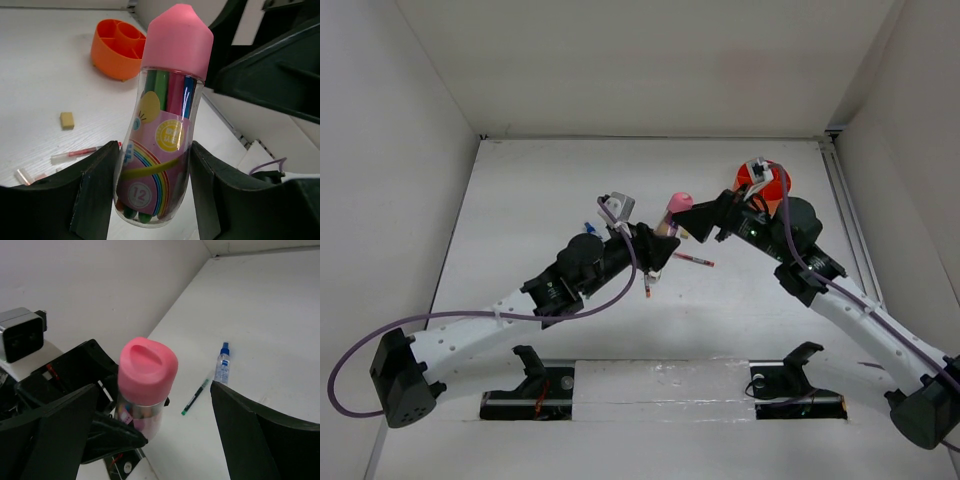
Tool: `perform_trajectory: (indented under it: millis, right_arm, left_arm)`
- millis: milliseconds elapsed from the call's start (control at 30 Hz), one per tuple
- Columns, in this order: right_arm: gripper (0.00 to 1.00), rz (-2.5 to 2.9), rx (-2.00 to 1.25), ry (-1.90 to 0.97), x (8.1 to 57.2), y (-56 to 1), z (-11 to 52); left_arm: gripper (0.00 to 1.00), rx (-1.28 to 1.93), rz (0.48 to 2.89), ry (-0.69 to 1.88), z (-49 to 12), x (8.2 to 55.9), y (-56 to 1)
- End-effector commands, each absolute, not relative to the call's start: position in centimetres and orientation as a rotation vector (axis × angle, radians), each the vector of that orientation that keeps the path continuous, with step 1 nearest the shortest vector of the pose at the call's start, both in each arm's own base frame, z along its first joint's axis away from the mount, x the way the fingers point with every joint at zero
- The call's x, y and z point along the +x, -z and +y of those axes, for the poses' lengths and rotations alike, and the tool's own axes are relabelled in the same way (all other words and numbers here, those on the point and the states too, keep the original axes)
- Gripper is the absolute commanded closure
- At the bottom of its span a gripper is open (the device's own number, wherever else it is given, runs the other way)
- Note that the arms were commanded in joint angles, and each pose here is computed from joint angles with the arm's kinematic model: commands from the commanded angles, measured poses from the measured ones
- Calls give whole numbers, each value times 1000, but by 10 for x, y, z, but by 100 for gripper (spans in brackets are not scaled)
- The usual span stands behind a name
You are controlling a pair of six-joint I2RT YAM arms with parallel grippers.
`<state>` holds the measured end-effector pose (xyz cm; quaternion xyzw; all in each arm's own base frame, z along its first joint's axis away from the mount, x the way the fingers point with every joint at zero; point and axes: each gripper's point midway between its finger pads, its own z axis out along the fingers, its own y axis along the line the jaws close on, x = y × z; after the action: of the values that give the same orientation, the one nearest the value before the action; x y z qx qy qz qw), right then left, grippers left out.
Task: Sort the stationery into containers
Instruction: Place the stationery in the storage box.
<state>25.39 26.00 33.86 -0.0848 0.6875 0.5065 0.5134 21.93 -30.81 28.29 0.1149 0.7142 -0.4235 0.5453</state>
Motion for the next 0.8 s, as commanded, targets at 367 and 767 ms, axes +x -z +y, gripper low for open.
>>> perform_trajectory:
  millis: [367, 767]
  right_arm:
    - [41, 1511, -111, -1318, 258, -374, 277]
    - [100, 1549, -173, -1288, 269, -359, 293]
  left_arm:
    - [100, 342, 1553, 1139, -328, 210, -313]
    - [26, 242, 1579, 1042, -311, 224, -310]
